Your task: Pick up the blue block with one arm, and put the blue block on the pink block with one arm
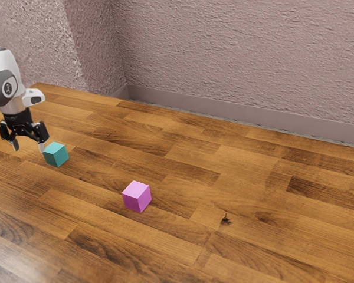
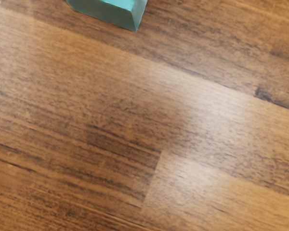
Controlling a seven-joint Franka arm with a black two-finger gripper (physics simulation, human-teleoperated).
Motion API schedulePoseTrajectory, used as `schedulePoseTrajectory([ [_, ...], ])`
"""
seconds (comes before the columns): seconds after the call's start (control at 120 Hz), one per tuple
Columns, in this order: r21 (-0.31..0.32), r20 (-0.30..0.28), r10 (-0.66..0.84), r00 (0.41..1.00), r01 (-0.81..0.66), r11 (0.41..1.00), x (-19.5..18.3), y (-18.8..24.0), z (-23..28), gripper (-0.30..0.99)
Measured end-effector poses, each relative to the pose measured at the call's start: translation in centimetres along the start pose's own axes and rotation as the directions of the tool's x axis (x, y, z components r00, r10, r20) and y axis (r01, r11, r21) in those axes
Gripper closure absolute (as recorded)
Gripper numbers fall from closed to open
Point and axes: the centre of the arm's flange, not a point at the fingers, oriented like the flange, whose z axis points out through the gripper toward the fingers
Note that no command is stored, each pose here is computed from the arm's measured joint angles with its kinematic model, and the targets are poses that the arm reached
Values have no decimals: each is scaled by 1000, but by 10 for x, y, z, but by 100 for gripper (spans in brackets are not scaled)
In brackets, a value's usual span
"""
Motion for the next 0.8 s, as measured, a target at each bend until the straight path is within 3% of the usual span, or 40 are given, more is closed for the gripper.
schedulePoseTrajectory([
  [0.133,-18,-63,70,996,-71,997,38,-1,44,1],
  [0.292,-10,-138,119,983,-121,993,67,-14,60,1],
  [0.8,18,-231,255,939,-258,966,107,-32,99,1],
])
